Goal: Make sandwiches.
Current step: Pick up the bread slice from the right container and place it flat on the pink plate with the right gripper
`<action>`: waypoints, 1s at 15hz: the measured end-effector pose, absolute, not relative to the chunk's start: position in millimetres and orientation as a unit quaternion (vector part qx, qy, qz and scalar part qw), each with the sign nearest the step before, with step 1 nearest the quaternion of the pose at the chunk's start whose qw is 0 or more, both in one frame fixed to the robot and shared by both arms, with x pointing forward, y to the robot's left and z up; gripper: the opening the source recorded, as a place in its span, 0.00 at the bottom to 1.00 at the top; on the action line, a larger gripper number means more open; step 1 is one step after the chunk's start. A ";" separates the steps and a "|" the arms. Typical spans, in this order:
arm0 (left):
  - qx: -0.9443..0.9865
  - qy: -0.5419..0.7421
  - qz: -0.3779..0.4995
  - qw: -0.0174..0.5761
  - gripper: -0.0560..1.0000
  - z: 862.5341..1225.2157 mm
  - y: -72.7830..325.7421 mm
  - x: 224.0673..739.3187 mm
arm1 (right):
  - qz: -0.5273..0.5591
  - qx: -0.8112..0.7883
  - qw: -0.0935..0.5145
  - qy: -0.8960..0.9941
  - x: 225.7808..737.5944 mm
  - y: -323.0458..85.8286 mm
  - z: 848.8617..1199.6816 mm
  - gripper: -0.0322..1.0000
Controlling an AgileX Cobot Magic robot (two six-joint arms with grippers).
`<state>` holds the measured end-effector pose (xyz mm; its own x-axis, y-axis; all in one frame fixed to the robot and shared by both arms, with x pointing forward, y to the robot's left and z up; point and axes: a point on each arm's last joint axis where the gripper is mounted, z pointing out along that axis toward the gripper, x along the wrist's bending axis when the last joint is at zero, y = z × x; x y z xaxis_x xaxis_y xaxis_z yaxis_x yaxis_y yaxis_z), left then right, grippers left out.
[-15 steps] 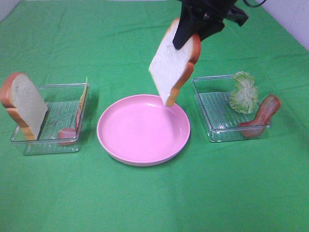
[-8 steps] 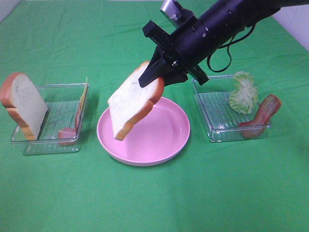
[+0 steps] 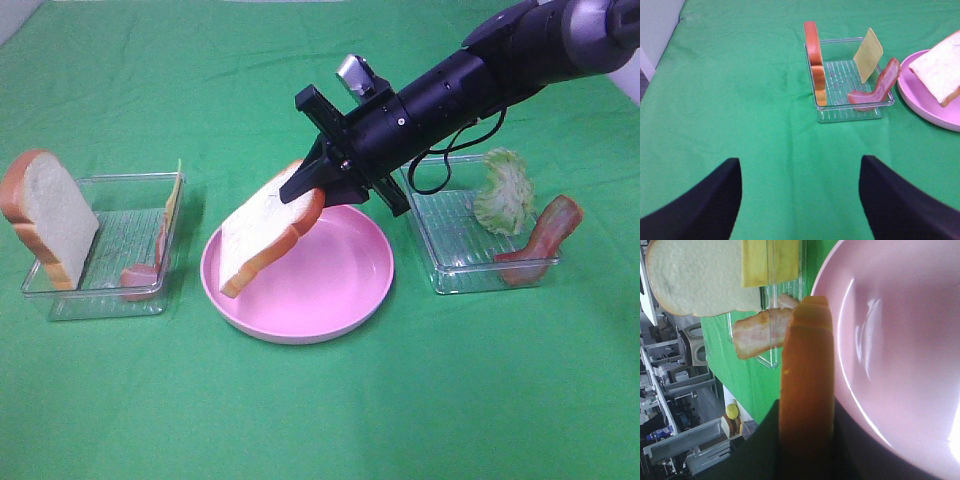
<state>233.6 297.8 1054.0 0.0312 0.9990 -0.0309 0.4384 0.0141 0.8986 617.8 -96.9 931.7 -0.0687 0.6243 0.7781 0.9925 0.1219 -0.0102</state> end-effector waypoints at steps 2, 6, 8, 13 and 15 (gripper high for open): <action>0.603 0.596 0.360 0.390 0.66 1054.0 297.8 233.6 | -0.279 -0.603 0.327 -0.672 618.8 -98.0 927.5 0.23; 0.603 0.596 0.360 0.390 0.66 1054.0 297.8 233.4 | -0.266 -0.604 0.324 -0.678 619.0 -99.1 918.3 0.23; 0.603 0.596 0.360 0.390 0.66 1054.0 297.8 233.4 | -0.266 -0.606 0.321 -0.678 619.3 -99.4 917.9 0.24; 0.603 0.596 0.360 0.390 0.66 1054.0 297.8 233.4 | -0.240 -0.605 0.292 -0.701 618.3 -104.8 913.9 0.74; 0.603 0.596 0.360 0.390 0.66 1054.0 297.8 233.4 | -0.226 -0.598 0.259 -0.724 616.5 -110.6 925.8 0.77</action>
<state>233.4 297.8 1054.0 0.0312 0.9990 -0.0309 0.4375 0.0141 0.8991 616.5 -110.6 925.8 -0.1512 0.7491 0.6449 0.9829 0.1833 0.0176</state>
